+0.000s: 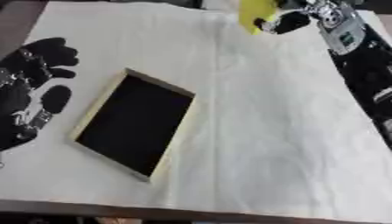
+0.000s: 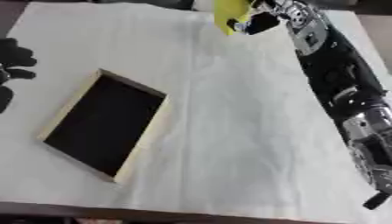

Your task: Pick up objects on the table and place them in the box.

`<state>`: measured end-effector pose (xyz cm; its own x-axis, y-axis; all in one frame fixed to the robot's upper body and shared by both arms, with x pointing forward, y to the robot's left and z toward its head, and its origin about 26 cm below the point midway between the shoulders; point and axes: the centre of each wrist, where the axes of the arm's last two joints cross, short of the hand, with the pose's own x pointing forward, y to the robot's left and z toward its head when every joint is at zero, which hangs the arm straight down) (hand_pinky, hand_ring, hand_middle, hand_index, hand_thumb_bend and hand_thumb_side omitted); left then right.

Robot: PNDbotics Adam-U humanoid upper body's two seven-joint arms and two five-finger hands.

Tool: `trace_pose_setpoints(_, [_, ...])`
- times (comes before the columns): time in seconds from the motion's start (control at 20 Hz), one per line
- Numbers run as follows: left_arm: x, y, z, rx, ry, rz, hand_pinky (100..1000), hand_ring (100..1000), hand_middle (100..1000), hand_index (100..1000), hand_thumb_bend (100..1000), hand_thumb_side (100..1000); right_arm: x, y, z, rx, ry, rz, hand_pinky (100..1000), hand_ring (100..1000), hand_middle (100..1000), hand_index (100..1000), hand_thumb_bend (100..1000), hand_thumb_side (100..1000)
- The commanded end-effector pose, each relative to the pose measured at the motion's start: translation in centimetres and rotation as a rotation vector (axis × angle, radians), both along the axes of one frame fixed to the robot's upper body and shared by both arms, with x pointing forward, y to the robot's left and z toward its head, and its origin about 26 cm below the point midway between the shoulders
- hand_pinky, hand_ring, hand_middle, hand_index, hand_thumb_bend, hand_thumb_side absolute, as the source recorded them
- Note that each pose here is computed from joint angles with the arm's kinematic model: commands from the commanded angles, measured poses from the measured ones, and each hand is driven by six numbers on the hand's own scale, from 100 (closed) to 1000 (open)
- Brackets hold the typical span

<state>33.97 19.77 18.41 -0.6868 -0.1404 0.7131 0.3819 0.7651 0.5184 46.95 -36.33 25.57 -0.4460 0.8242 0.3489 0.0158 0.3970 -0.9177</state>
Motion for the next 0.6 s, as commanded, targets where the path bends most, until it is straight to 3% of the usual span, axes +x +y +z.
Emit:
trace_pose_setpoints(0.05, [0.0,0.5,0.5,-0.001,-0.018,0.014,777,812,769,903,469,582,-0.5,1.1,3.1,-0.029,-0.062,0.080,762,735,619,710,322,226])
trace_pose_setpoints(0.6, [0.0,0.6,-0.3,0.020,0.006,0.015,779,814,772,905,464,594,-2.7,10.2,6.0,-0.207,-0.106,0.496,783,746,636,720,323,222])
